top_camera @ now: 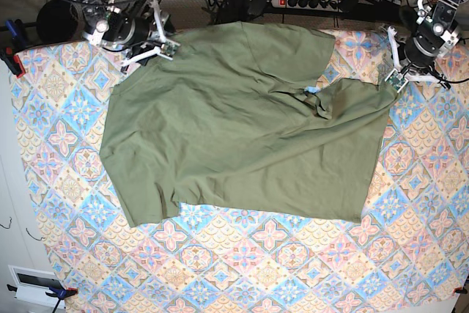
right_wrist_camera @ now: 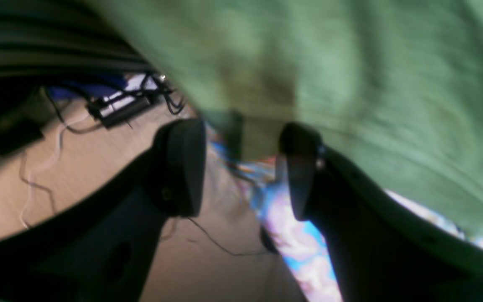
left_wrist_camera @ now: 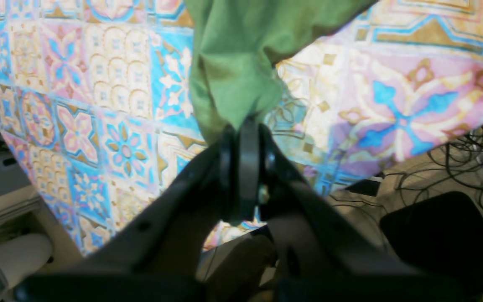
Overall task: Layout the t-shirt on the table in an organized manner, then fold the t-shirt properly
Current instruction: 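Grasp the shirt shoulder corner with the right gripper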
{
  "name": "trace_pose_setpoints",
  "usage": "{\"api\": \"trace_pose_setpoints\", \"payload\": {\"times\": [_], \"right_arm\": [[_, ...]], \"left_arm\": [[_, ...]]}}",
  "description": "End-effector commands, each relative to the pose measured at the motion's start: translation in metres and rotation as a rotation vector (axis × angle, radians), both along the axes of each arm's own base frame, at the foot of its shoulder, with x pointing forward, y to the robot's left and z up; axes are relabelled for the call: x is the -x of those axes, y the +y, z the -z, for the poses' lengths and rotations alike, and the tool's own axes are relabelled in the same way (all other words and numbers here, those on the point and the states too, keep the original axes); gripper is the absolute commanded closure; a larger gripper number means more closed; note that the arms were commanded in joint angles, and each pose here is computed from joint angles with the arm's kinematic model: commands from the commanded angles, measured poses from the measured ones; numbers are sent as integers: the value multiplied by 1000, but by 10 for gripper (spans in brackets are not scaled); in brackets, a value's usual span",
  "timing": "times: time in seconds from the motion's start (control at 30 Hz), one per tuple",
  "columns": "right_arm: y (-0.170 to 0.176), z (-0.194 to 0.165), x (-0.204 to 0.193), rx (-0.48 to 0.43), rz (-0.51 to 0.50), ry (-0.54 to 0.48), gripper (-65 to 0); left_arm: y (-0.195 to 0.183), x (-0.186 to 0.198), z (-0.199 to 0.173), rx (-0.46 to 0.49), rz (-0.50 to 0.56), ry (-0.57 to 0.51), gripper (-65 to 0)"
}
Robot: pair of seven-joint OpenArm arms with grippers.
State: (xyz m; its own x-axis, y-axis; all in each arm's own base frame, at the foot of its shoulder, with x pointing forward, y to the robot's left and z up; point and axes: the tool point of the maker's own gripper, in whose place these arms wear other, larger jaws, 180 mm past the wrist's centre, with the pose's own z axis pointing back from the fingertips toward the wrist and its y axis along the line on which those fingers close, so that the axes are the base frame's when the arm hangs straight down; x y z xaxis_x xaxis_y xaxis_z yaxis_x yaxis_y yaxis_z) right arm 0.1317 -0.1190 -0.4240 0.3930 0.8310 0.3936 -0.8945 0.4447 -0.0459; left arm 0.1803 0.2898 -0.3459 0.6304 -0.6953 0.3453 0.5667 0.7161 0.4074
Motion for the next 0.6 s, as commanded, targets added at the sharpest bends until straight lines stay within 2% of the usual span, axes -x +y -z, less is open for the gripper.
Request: {"api": "trace_pose_setpoints", "payload": {"times": [0.0,0.07,0.3,0.37,0.5,0.57], "right_arm": [[-1,-5,-5,6,-17,-29,-294],[-5,-3,-6,43,-32,-41,-294],[-9,-2,-10,59,-25,-48,-279],[-10,-2,-9,59,-22,-46,-234],[-10,-2,-10,59,-22,-47,-79],[-12,-5,-19,64,-15,-69,-33]], "left_arm": [[1,-5,-7,-12,14,-22,0],[1,-5,-7,-12,14,-22,0],[1,-6,-7,-11,12,-25,0],[1,-6,-7,-11,12,-25,0],[1,-6,-8,-11,12,-27,0],[-1,-11,-9,-2,4,-43,0]]}}
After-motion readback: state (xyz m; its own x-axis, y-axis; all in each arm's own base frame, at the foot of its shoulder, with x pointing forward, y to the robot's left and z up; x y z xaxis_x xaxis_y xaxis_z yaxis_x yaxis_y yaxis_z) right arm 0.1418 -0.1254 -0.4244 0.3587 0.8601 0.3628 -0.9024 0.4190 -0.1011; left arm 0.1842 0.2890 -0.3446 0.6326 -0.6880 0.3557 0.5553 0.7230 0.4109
